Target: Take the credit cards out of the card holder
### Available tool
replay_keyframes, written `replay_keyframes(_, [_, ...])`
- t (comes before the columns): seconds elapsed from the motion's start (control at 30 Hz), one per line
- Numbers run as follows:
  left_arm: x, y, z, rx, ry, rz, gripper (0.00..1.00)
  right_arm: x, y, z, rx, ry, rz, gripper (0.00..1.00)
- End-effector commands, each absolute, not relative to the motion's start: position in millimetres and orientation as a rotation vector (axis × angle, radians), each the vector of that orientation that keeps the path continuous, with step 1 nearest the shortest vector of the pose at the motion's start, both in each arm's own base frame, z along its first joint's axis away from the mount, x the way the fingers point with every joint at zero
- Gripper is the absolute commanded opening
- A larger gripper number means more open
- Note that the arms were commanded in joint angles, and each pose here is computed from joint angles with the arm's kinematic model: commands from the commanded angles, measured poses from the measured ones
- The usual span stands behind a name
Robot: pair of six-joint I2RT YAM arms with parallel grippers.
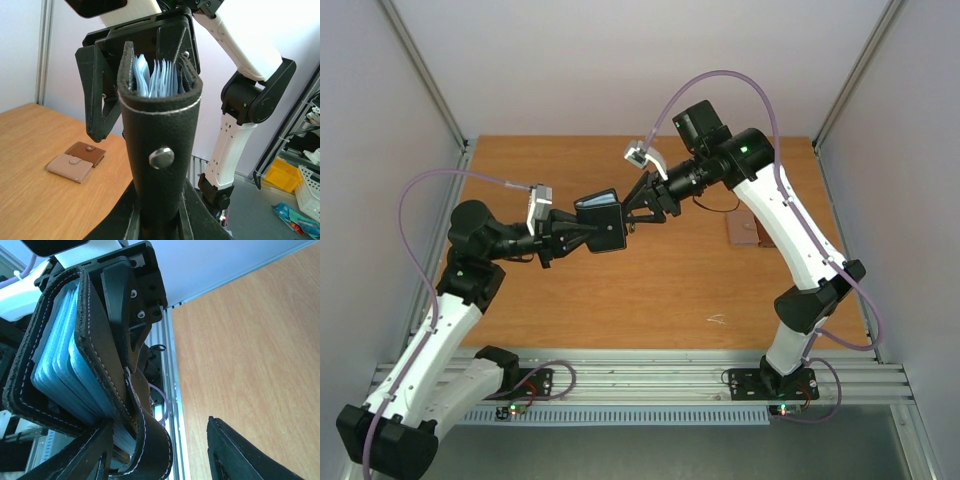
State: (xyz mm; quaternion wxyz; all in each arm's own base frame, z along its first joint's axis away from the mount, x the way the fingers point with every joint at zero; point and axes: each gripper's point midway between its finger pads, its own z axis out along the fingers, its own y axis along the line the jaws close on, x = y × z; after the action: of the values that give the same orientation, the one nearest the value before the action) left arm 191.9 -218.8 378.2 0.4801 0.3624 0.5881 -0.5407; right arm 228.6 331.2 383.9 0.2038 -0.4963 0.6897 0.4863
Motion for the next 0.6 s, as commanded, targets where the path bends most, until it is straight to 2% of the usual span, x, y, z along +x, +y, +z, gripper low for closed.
replay_keyframes(0.0, [190, -219, 391, 0.905, 1.364, -1.280, 0.00, 202, 349, 393, -1.468, 1.850, 1.489, 0.52])
replay_keyframes(0.17, [193, -219, 390, 0.882, 1.376, -1.280, 0.00, 198, 352, 402, -1.466, 1.806, 1.539, 0.39])
replay_keyframes(0.37, [204, -216, 391, 0.787, 1.410, -1.295, 0.00, 180, 348, 416, -1.500, 1.718, 1.657, 0.52])
replay_keyframes(0.5, [201, -218, 389, 0.811, 1.408, -1.304, 0.00, 174, 345, 417, -1.505, 1.734, 1.644, 0.52])
replay_keyframes(0.57, [200, -218, 387, 0.823, 1.409, -1.304, 0.00, 173, 347, 415, -1.509, 1.749, 1.611, 0.49])
